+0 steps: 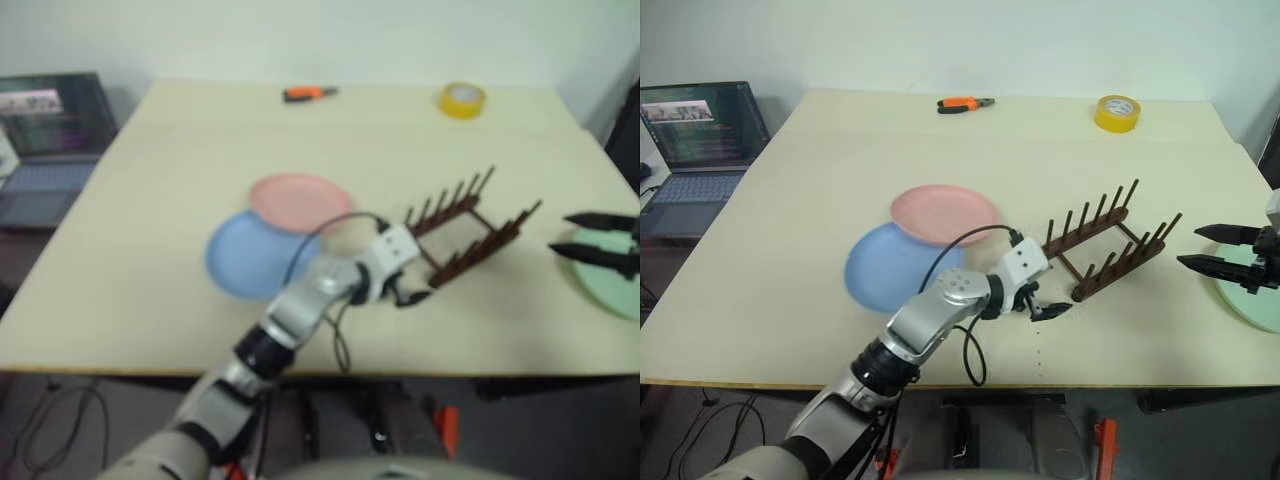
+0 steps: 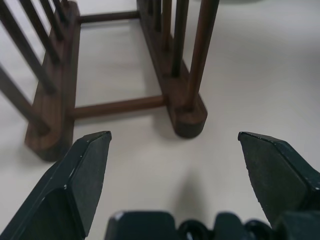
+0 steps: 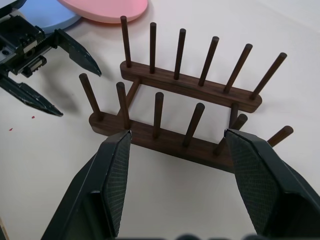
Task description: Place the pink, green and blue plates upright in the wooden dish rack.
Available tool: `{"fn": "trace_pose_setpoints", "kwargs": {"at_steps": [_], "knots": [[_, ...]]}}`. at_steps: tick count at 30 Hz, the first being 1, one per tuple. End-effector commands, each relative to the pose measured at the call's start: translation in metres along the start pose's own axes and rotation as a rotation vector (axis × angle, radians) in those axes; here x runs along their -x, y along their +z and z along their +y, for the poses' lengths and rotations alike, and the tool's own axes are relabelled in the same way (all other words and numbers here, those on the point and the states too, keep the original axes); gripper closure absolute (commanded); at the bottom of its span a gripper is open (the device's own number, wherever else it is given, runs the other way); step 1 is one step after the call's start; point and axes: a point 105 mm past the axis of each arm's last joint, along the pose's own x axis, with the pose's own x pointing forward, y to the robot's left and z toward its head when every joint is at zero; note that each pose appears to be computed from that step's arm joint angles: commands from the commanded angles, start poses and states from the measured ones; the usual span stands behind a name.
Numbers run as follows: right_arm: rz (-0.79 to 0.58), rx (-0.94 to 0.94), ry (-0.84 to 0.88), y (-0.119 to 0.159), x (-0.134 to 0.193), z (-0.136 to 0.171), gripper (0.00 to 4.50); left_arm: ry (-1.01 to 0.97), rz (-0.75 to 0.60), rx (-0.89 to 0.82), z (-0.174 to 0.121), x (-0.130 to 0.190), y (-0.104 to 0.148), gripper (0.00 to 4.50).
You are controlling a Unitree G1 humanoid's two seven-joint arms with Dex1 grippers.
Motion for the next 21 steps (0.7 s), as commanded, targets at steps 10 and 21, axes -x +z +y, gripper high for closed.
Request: {"fn": "trace_pose_setpoints", "kwargs": {"at_steps": [10, 21], "knots": [[-0.019, 0.036, -0.041, 0.016, 0.013, 0.000, 1.29, -0.024, -0.047, -0.060, -0.012, -0.027, 0.019, 0.00], [-0.022, 0.023, -0.069, 0.015, 0.017, 0.004, 1.24, -0.019, -0.011, -0.111, -0.016, -0.048, 0.020, 0.40]]}}
